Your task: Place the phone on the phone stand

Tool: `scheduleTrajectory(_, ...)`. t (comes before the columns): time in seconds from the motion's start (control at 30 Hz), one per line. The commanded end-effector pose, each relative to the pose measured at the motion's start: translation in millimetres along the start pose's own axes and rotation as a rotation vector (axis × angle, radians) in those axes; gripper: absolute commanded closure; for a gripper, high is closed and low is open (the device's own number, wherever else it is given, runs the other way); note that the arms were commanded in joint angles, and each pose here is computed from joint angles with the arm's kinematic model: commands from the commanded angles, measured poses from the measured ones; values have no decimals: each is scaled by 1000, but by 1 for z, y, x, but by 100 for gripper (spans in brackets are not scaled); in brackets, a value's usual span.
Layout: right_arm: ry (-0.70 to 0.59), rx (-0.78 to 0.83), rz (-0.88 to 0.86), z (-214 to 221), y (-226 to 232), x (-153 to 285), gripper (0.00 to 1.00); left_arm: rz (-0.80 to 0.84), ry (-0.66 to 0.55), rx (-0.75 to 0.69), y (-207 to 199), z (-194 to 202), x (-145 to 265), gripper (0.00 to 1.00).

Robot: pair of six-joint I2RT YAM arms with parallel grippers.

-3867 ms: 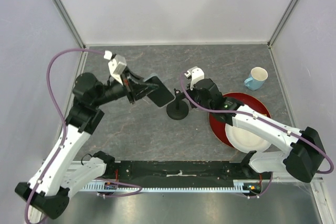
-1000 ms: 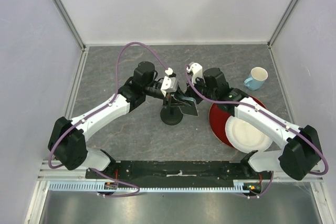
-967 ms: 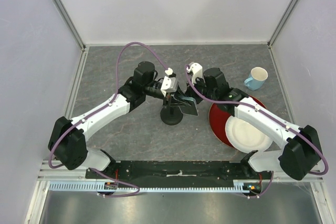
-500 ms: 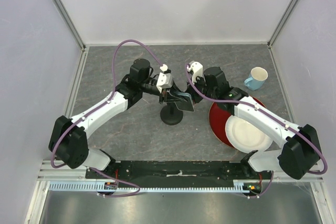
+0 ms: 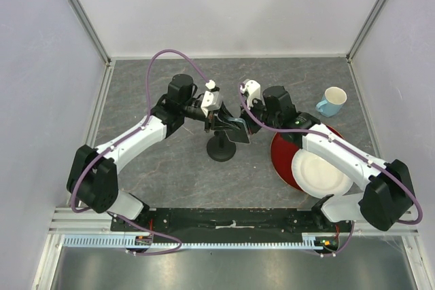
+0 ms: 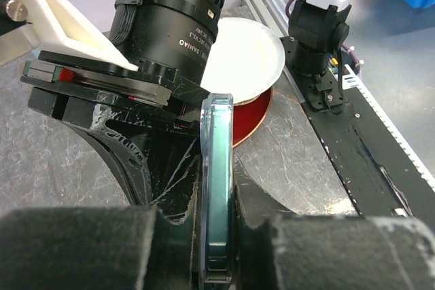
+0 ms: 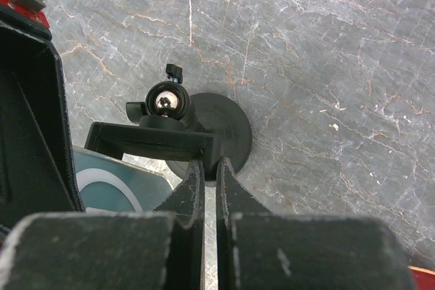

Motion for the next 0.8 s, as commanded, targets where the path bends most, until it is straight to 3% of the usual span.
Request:
scheduleTrajectory(0.0,1,9,-76,-9,12,-1,100,-131,34,-131,30,-14,13,98)
scheduleTrajectory(0.2,-10,13,-53,-10,7,-7,100,-189,108,-145,27,-10,23,98)
scheduleTrajectory(0.53,45,127,-133,-16,9,-9,100,-99,10,-50,39,-20,35,98)
scheduleTrajectory(0.77,199,165,-238,-14,12,-11,100,-147,62,-98,36,-16,43,98)
Point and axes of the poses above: each gripper's point midway between its finger pads, its own x axis back along the fingers, its own y axis along the line the jaws close on, z = x × y, the point moved 9 cm from there along x, back along the fingers, and after that the axes turned 9 degrees about -x, right-handed, at the moved point
